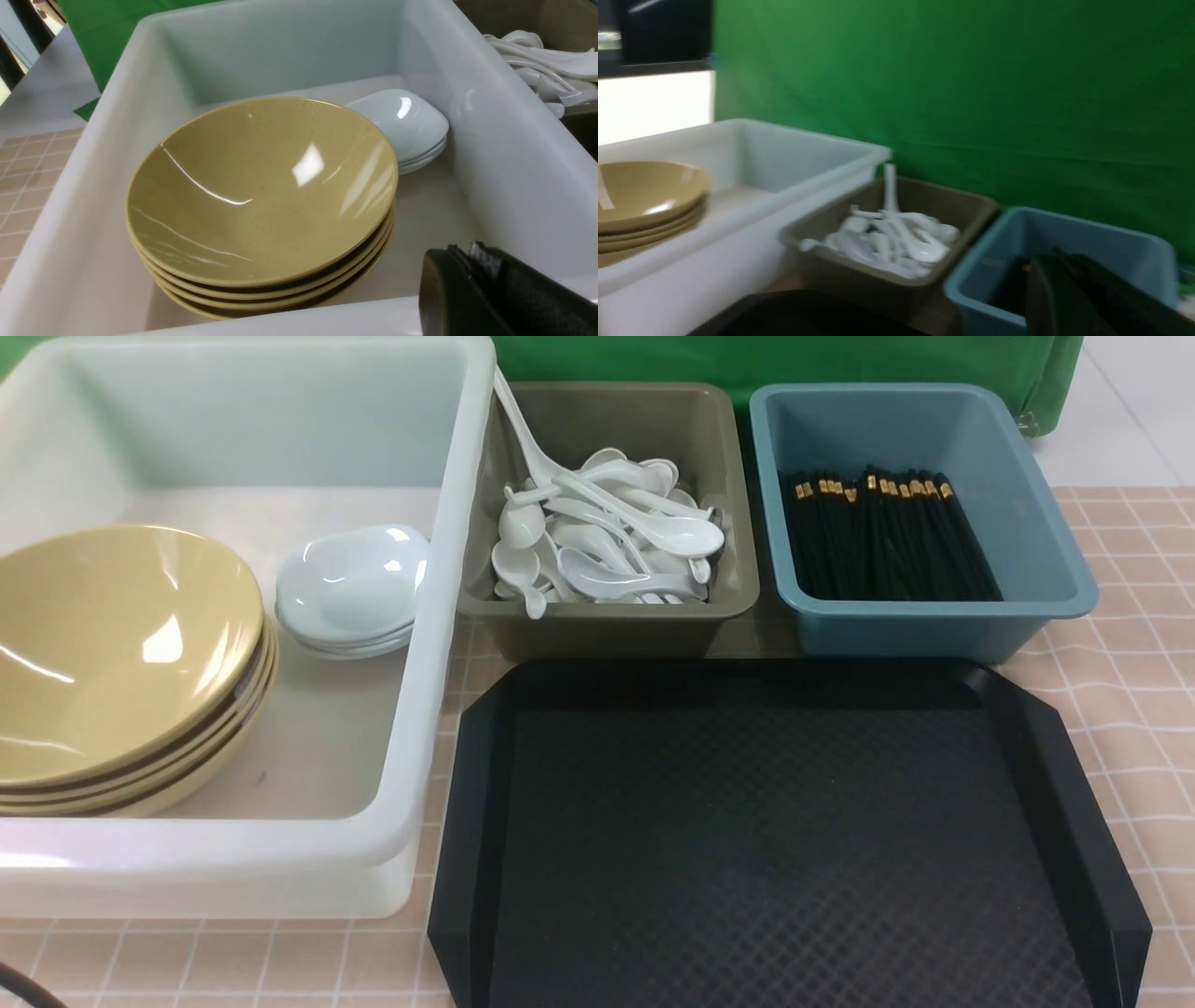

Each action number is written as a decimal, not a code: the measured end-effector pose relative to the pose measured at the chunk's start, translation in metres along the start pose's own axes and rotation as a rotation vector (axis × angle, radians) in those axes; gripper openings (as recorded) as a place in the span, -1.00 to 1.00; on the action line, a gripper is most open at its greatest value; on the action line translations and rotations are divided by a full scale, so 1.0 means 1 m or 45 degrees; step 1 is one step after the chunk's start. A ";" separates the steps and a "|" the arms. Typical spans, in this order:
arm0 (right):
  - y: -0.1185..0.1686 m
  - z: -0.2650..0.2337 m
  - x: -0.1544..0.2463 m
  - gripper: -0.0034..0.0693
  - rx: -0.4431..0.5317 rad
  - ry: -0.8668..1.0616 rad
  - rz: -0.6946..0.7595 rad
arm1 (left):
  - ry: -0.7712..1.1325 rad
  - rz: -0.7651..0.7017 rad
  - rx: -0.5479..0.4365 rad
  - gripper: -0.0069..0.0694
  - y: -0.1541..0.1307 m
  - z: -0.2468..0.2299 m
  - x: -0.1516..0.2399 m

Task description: On brown table put chopsticks spoon bowls plates into blue grey white boxes.

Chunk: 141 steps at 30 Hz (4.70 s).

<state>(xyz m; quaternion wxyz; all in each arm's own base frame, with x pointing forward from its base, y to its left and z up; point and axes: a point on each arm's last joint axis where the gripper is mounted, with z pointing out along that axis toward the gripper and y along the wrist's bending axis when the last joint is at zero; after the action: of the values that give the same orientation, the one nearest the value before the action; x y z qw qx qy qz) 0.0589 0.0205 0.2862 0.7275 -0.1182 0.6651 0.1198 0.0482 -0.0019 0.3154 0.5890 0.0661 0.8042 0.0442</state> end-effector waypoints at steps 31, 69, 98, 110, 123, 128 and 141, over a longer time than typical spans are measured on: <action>-0.023 -0.024 0.108 -0.81 0.582 0.403 0.096 | 0.000 0.000 0.000 -0.81 0.000 0.000 0.000; -0.023 -0.024 0.108 -0.77 0.582 0.405 0.094 | -0.319 -0.056 0.013 -0.81 -0.012 0.027 0.065; -0.023 -0.024 0.108 -0.77 0.582 0.405 0.094 | -0.091 -0.246 -0.003 -0.81 -0.020 0.047 0.128; -0.023 -0.024 0.108 -0.77 0.582 0.405 0.094 | -0.091 -0.246 -0.003 -0.81 -0.020 0.047 0.128; -0.023 -0.024 0.108 -0.76 0.582 0.405 0.094 | -0.091 -0.246 -0.003 -0.81 -0.020 0.047 0.128; -0.023 -0.024 0.108 -0.76 0.582 0.405 0.094 | -0.091 -0.246 -0.003 -0.81 -0.020 0.047 0.128; -0.023 -0.024 0.108 -0.71 0.582 0.405 0.094 | -0.091 -0.248 -0.002 -0.81 -0.020 0.047 0.128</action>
<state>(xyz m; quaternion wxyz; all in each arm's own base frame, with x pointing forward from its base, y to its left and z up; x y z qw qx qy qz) 0.0536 -0.0075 0.1765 0.6169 0.0559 0.7846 -0.0271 0.0541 -0.0013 0.1775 0.6189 -0.0115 0.7852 -0.0150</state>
